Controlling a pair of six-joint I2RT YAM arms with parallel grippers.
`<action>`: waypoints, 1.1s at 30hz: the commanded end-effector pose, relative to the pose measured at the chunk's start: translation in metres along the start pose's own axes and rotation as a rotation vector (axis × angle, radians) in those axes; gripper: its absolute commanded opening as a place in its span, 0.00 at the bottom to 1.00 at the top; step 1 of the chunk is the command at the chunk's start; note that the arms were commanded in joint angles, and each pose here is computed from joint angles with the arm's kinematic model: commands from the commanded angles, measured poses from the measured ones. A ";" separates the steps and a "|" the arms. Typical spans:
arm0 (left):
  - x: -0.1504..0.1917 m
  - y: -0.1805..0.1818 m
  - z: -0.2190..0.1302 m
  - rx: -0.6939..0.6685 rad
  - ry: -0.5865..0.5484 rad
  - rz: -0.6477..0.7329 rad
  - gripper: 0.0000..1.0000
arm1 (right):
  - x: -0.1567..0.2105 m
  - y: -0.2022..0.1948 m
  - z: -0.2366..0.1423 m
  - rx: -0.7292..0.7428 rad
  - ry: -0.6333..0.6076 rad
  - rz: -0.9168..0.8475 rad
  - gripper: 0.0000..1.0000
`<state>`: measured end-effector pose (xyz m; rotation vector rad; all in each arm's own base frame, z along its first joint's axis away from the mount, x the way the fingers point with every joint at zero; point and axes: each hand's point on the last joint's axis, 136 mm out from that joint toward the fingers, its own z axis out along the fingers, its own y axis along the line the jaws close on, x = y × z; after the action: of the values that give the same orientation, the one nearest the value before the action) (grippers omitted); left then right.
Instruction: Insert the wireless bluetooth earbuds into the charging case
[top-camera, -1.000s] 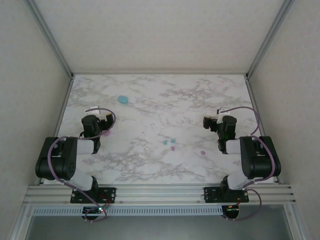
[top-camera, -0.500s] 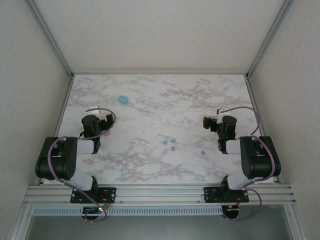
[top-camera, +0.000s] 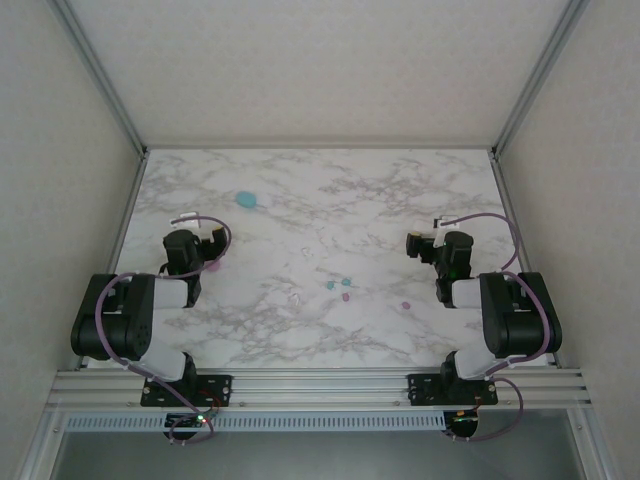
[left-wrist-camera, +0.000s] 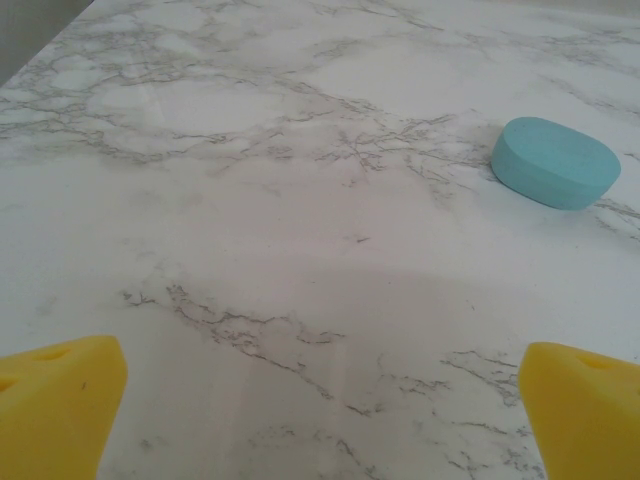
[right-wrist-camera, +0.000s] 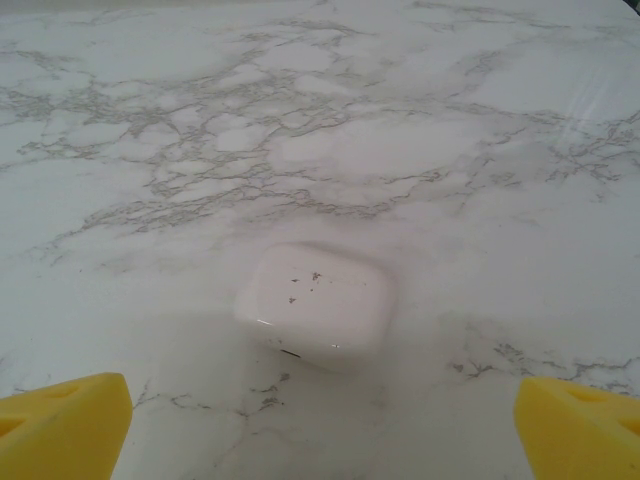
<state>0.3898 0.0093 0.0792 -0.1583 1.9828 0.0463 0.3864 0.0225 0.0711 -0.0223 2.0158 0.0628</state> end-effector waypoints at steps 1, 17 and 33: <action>-0.012 -0.002 0.002 -0.001 -0.039 -0.012 1.00 | -0.013 -0.001 0.002 -0.001 -0.030 0.006 0.99; -0.072 0.012 -0.029 -0.088 -0.042 -0.096 1.00 | -0.052 -0.018 -0.006 0.090 0.158 0.130 0.99; -0.139 -0.034 -0.029 0.162 0.084 -0.461 1.00 | -0.079 -0.012 0.023 -0.072 0.422 0.438 0.96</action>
<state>0.4182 0.0132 0.2180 -0.5311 1.9216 -0.2393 0.4450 0.0031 0.1331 0.3395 2.3450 0.3147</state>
